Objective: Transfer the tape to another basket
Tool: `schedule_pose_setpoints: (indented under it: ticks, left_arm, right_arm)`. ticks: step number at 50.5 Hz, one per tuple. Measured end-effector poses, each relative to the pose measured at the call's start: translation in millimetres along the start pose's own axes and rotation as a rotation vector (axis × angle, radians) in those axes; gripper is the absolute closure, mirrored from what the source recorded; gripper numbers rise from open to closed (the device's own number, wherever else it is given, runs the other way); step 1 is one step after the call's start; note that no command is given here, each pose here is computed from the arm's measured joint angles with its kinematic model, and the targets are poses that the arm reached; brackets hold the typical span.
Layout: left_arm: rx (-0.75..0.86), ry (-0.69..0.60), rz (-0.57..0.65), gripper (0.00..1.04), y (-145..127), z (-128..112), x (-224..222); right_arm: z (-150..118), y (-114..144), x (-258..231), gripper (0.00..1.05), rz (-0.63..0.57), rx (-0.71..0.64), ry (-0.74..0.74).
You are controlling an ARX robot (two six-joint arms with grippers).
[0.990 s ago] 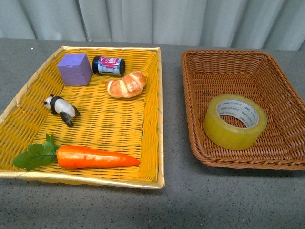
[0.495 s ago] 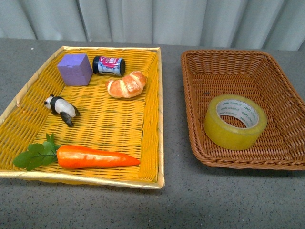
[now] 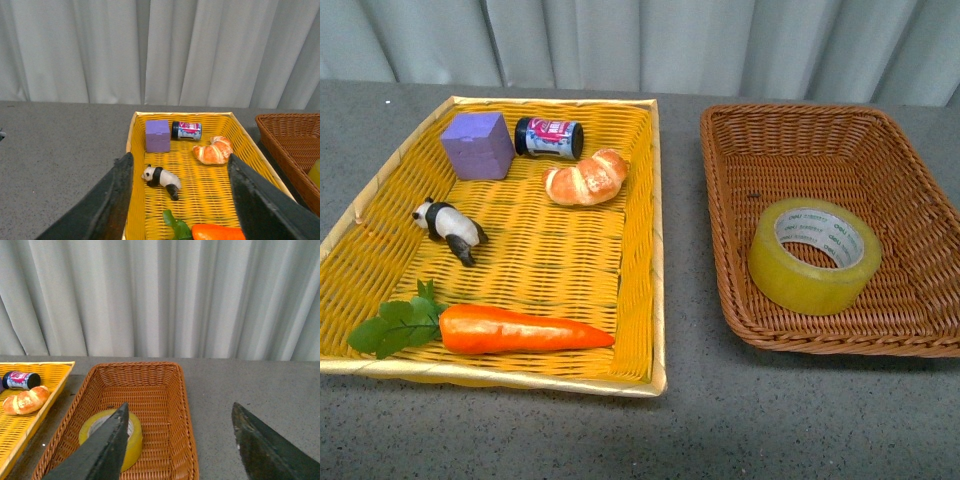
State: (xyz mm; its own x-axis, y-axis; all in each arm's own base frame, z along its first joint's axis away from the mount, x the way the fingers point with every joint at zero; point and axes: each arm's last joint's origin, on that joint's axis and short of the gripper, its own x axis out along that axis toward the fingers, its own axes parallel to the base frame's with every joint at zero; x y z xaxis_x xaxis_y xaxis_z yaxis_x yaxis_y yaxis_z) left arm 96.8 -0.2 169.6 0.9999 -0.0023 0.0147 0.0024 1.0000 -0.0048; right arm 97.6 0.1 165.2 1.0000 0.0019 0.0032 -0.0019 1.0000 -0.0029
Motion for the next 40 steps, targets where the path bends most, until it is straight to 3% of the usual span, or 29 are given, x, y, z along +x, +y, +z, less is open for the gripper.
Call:
schedule_pose_setpoints:
  ticks: [7, 11, 40]
  left_arm:
    - [0.0, 0.0, 0.0, 0.16, 0.0, 0.0, 0.0]
    - [0.001, 0.0, 0.0, 0.05, 0.0, 0.0, 0.0]
    - [0.0, 0.0, 0.0, 0.06, 0.0, 0.0, 0.0]
  right_arm:
    - [0.0, 0.0, 0.0, 0.1, 0.0, 0.0, 0.0]
    - [0.0, 0.0, 0.0, 0.09, 0.0, 0.001, 0.0]
    - [0.0, 0.0, 0.0, 0.09, 0.0, 0.0, 0.0]
